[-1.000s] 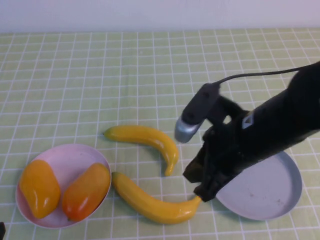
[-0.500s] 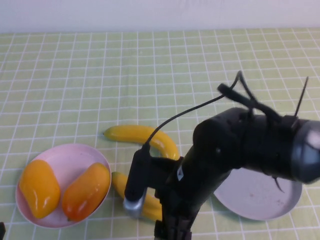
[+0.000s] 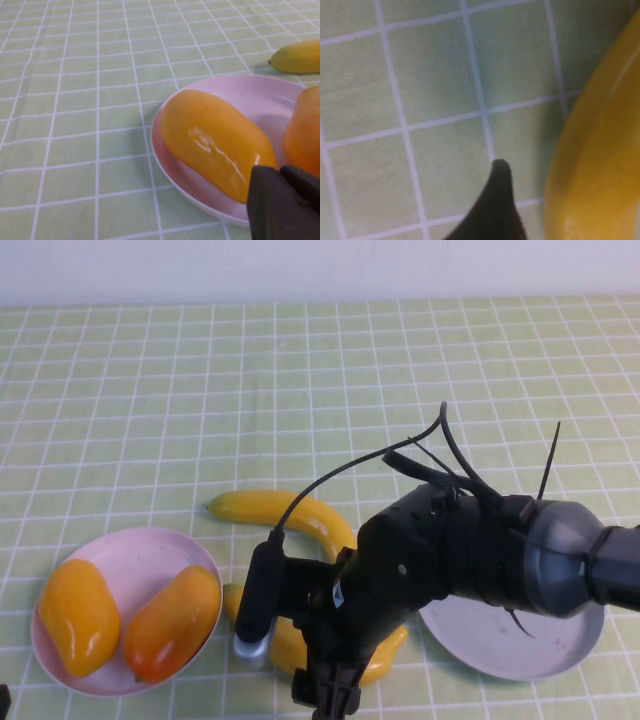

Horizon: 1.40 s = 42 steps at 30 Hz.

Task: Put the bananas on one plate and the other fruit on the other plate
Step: Put another type of fruit in the right plate

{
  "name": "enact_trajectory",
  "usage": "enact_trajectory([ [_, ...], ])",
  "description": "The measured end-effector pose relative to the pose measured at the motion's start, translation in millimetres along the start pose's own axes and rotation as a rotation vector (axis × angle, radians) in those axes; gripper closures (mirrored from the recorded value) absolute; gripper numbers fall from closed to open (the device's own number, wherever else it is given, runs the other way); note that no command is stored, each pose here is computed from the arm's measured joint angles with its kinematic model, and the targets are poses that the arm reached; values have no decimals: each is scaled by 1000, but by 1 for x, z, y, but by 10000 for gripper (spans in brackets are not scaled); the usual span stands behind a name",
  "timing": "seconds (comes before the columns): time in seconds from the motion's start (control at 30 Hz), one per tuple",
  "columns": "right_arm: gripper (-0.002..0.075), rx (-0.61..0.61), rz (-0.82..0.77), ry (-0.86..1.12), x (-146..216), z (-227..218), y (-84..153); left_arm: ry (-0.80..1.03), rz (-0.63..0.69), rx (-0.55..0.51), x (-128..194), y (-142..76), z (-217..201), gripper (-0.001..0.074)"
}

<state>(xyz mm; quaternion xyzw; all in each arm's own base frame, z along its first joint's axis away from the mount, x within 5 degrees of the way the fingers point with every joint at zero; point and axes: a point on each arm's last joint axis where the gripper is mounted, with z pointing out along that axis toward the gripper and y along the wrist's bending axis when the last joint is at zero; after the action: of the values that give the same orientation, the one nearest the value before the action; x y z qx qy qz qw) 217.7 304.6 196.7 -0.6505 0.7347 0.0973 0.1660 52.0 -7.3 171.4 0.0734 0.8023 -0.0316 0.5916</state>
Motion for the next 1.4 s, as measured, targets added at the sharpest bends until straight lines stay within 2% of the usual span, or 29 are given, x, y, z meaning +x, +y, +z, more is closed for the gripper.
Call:
enact_trajectory([
  [0.2,166,7,3,7,1,11,-2,0,0,0,0,0,0,733],
  [0.57,410,8,56,45,4,20,-3,0,0,0,0,0,0,733],
  [0.73,410,8,101,58,5,16,-3,0,0,0,0,0,0,733],
  [0.9,410,29,193,78,-3,-9,-8,0,0,0,0,0,0,733],
  [1.03,410,128,393,136,-4,-40,-32,0,0,0,0,0,0,733],
  [1.17,410,234,632,216,21,-61,-72,0,0,0,0,0,0,733],
  [1.3,410,234,843,308,65,-76,-107,0,0,0,0,0,0,733],
  [1.4,410,215,968,296,91,-90,-123,0,0,0,0,0,0,733],
])
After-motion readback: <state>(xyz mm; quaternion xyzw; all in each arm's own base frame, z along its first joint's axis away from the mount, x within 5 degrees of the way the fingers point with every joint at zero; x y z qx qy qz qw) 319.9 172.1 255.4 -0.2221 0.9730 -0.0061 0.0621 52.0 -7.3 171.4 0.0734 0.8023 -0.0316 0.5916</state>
